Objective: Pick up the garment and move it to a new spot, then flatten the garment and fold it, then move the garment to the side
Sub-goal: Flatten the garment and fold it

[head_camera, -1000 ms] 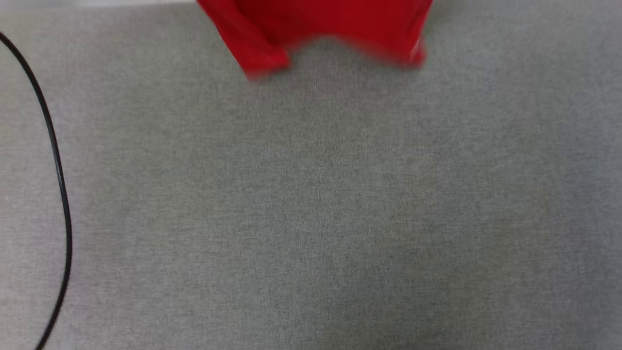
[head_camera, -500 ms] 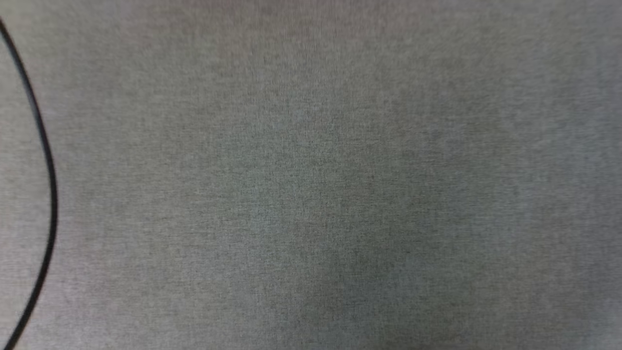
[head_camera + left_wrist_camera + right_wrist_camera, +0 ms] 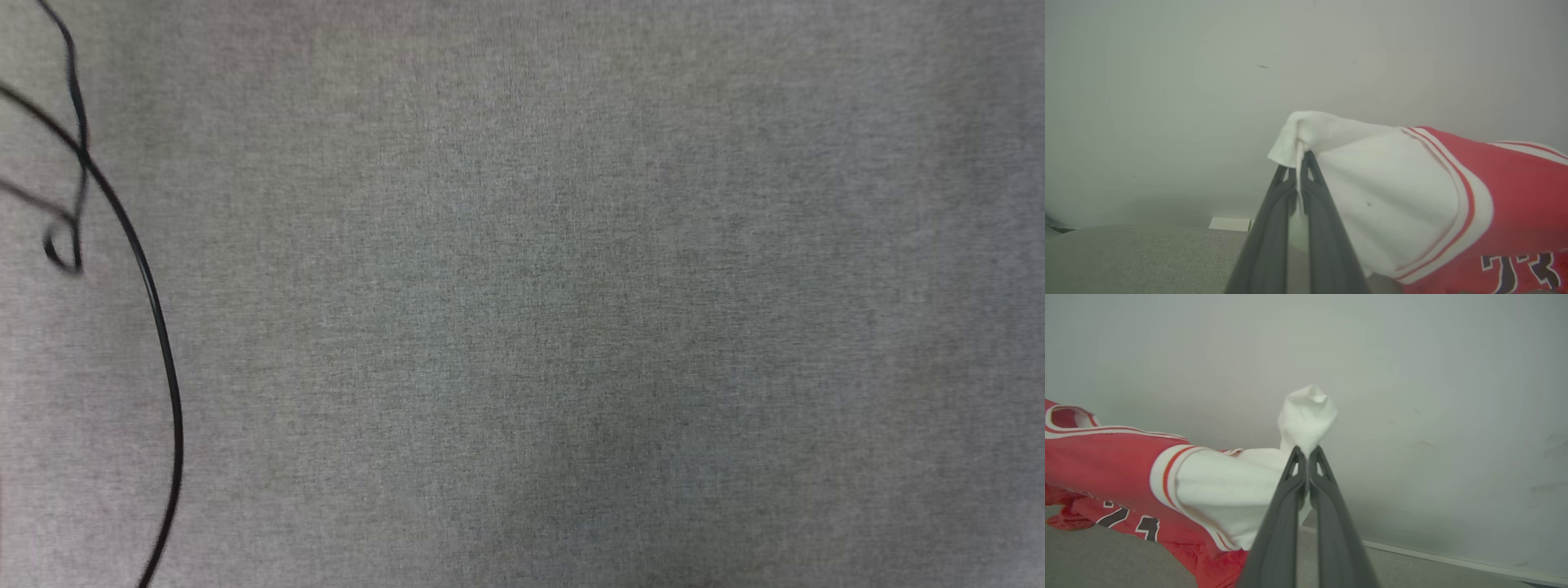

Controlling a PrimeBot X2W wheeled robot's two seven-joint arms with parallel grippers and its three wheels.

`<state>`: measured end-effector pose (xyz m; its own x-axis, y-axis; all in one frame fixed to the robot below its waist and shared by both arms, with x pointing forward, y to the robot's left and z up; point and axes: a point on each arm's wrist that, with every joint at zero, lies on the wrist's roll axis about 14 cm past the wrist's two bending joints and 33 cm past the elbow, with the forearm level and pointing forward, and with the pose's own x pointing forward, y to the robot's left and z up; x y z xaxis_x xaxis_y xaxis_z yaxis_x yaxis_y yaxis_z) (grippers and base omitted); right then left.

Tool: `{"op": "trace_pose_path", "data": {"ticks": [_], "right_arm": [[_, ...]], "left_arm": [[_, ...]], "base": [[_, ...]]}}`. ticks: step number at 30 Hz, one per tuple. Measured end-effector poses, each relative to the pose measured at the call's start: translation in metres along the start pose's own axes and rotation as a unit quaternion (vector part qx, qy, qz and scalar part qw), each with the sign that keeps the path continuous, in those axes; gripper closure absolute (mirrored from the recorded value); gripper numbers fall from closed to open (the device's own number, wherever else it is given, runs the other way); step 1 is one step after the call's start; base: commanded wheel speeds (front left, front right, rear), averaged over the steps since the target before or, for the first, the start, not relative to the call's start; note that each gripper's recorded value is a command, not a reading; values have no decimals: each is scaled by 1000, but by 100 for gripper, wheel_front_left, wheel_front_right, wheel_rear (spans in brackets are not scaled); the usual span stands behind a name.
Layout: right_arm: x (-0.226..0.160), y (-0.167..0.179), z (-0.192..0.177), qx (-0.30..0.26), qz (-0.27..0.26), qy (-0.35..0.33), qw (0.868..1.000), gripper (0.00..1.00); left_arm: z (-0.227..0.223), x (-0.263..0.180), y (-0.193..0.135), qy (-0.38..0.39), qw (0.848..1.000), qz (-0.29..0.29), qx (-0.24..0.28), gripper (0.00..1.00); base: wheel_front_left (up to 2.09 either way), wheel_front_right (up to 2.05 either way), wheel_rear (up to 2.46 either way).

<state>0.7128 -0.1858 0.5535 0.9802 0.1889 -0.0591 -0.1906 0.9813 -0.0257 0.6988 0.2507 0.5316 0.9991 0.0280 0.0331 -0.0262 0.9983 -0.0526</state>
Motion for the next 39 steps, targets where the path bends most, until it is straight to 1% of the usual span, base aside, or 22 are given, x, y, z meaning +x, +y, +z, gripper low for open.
{"op": "trace_pose_path", "data": {"ticks": [1,2,6,8,12,13,14,18,19,20,21,22,30,31,39], "right_arm": [[-12,6,-21,14,6,17,1000,100],[-19,8,-31,20,9,26,999,100],[-51,13,-63,50,10,49,998,100],[-71,13,-80,60,8,65,996,100],[-109,16,-100,80,3,85,993,100],[-109,16,-100,80,3,85,993,100],[-130,18,-109,89,0,96,991,100],[-169,20,-120,109,-8,112,988,100],[-169,20,-120,109,-8,112,988,100],[-178,20,-120,113,-11,113,987,100],[-196,20,-124,120,-18,119,986,100],[-196,20,-124,120,-18,119,986,100],[-263,23,-137,153,-42,141,977,100],[-272,24,-140,147,-44,147,977,100],[-338,40,-158,182,-71,171,966,100]], "left_arm": [[-16,-14,7,17,1000,5,-15,100],[-23,-22,11,23,999,9,-22,100],[-59,-62,18,60,997,17,-38,100],[-68,-82,21,69,996,23,-46,100],[-83,-125,28,91,994,32,-51,100],[-83,-125,28,91,994,32,-51,100],[-89,-147,30,102,993,35,-54,100],[-90,-188,32,111,991,40,-56,100],[-90,-188,32,111,991,40,-56,100],[-91,-198,32,115,991,42,-57,100],[-90,-218,33,117,990,44,-59,100],[-90,-218,33,117,990,44,-59,100],[-81,-281,26,132,988,45,-62,100],[-81,-289,26,136,988,45,-63,100],[-89,-352,27,171,980,61,-77,100]], "base": [[0,0,0],[0,0,0],[0,0,0],[0,0,0],[0,0,0],[0,0,0],[0,0,0],[0,0,0],[0,0,0],[0,0,0],[0,0,0],[0,0,0],[0,0,0],[0,0,0],[0,0,0]]}}
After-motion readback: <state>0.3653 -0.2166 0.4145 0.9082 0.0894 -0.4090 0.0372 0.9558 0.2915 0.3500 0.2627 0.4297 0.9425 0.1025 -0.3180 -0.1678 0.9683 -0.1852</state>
